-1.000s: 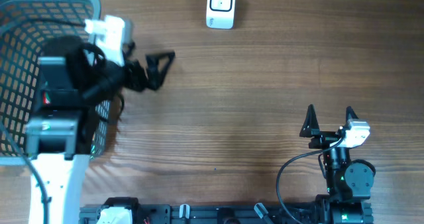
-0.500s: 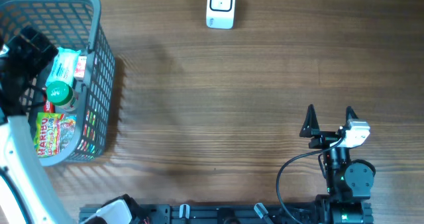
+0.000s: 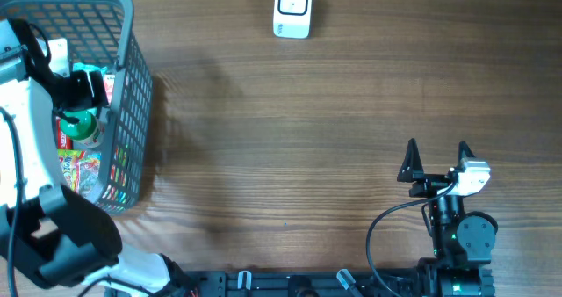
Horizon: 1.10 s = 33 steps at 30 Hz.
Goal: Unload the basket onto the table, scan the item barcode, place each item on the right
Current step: 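Grasp the green-capped jar with the left gripper and lift it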
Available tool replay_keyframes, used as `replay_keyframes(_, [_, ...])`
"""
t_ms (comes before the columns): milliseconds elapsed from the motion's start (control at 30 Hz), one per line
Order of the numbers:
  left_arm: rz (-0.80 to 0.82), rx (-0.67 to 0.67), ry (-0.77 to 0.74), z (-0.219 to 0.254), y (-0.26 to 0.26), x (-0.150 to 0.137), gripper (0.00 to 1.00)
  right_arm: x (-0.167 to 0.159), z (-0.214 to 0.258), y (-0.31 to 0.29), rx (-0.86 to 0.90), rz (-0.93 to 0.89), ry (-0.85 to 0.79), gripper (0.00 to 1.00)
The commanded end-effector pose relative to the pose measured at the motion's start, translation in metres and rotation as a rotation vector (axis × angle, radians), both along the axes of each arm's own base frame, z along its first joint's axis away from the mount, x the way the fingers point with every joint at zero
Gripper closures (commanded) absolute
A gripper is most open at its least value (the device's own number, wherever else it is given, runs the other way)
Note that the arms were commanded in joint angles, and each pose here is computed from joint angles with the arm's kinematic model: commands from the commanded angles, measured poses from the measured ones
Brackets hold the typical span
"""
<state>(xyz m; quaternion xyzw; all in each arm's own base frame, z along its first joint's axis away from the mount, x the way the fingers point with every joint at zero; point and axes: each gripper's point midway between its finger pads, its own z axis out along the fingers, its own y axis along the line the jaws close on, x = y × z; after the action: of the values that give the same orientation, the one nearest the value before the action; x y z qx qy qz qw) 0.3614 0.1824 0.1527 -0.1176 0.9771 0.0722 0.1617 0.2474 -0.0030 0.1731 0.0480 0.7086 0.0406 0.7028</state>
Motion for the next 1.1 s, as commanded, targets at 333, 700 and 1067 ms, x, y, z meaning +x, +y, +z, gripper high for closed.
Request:
replay_keyframes(333, [0.042,-0.017,0.071,-0.056,0.035,-0.009,0.0,0.0,0.001,0.004,-0.014,0.021,-0.008,0.0])
replay_keyframes(700, [0.072,-0.046,0.079,-0.099,0.029,-0.015,0.0,0.0,0.001,0.004,-0.014,0.021,-0.008,0.0])
replay_keyframes(1067, [0.088,-0.108,0.102,-0.108,0.02,-0.019,0.39,0.0,0.001,0.004,-0.014,0.021,-0.008,0.0])
